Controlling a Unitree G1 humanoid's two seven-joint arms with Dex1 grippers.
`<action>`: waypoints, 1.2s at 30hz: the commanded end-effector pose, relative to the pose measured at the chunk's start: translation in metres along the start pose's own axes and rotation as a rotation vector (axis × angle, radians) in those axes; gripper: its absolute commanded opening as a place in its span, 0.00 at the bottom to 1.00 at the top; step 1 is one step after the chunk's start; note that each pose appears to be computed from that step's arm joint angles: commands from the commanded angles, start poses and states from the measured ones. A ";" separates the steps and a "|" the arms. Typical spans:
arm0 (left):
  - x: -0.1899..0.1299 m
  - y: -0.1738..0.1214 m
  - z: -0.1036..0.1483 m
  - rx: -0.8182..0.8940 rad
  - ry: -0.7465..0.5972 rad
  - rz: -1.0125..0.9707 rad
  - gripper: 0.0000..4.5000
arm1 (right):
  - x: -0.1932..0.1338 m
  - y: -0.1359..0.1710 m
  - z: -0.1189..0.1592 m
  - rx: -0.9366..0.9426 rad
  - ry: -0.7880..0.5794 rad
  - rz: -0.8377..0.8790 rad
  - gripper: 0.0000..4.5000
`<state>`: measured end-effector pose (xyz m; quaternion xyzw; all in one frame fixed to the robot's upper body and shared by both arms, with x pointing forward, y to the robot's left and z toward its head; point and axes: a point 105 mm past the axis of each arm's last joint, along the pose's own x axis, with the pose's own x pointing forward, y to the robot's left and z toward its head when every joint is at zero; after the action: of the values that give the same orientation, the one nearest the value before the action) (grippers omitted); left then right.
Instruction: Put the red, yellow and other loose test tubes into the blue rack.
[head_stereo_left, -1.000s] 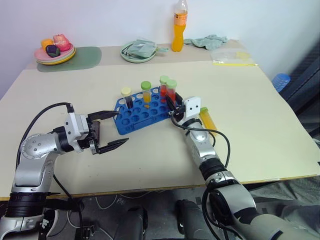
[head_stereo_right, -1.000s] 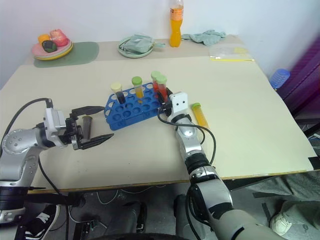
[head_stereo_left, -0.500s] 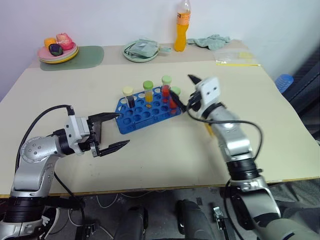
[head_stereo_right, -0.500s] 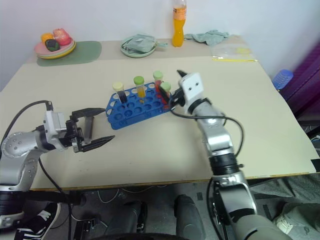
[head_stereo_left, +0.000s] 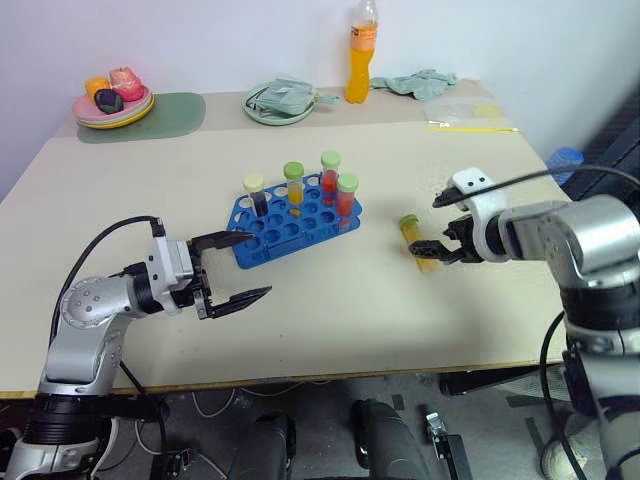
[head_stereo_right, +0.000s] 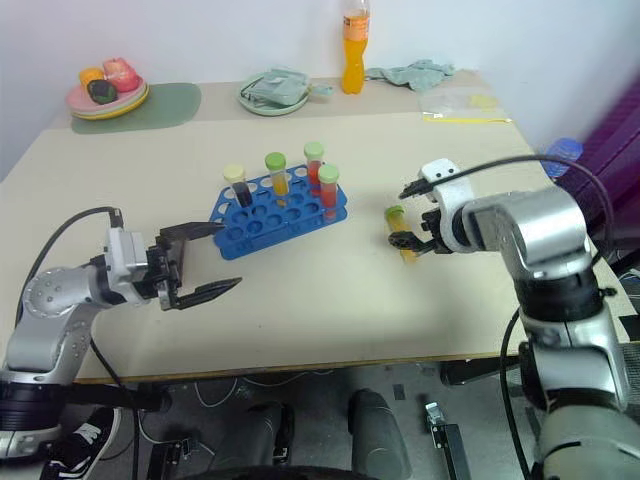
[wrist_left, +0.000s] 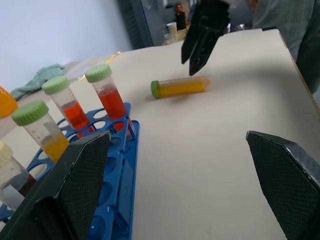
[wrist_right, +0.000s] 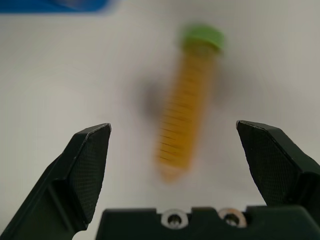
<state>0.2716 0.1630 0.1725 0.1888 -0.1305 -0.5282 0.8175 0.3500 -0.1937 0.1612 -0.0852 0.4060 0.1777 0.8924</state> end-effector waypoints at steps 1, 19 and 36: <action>0.001 -0.001 0.007 0.036 -0.024 0.012 1.00 | 0.006 0.006 0.013 0.036 0.009 0.006 0.99; -0.004 -0.012 0.008 0.038 -0.019 0.088 1.00 | 0.037 0.015 0.010 0.103 0.215 -0.041 0.87; -0.006 -0.005 0.014 0.055 -0.011 0.105 1.00 | -0.019 0.032 0.104 -0.040 -0.684 -0.080 0.17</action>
<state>0.2612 0.1626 0.1709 0.1906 -0.1402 -0.4876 0.8404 0.4033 -0.1347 0.2070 -0.0560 0.1762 0.1809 0.9660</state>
